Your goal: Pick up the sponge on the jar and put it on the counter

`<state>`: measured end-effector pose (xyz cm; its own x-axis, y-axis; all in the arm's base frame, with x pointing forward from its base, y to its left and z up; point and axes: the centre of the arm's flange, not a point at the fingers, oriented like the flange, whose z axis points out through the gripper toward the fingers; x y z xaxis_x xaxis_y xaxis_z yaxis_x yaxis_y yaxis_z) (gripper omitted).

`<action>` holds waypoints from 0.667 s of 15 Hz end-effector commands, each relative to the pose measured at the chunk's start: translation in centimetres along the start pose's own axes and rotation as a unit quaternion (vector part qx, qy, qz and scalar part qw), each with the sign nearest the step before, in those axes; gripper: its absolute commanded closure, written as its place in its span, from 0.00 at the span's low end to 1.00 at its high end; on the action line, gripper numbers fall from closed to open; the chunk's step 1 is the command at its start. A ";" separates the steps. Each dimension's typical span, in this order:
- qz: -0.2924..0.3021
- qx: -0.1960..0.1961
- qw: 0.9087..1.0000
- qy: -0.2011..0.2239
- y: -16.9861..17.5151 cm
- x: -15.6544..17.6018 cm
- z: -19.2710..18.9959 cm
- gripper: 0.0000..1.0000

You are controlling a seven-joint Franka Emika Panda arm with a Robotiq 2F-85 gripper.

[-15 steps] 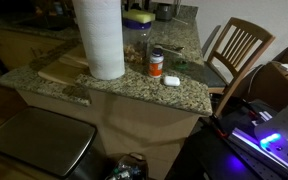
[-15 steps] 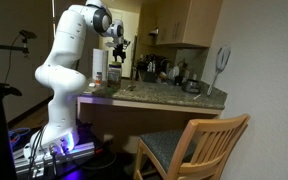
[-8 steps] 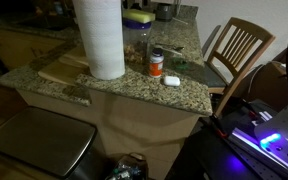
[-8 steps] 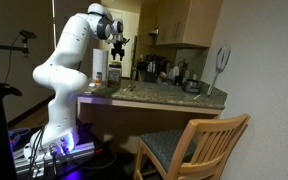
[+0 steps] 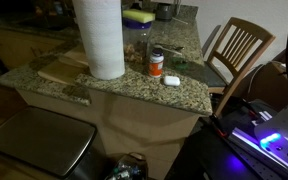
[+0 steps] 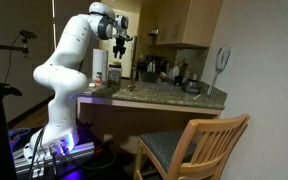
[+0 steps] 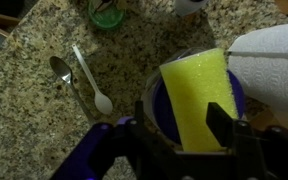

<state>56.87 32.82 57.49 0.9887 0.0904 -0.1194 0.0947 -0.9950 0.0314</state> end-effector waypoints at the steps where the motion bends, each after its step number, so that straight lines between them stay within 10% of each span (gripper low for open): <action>1: -0.040 0.037 0.998 -0.017 0.8 0.7 0.5 0.03; 10: -0.143 0.051 0.988 -0.019 -2.5 -1.2 5.3 0.00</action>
<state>56.45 34.71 54.51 0.9305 0.3296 -0.1598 0.3181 -0.9434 -0.0936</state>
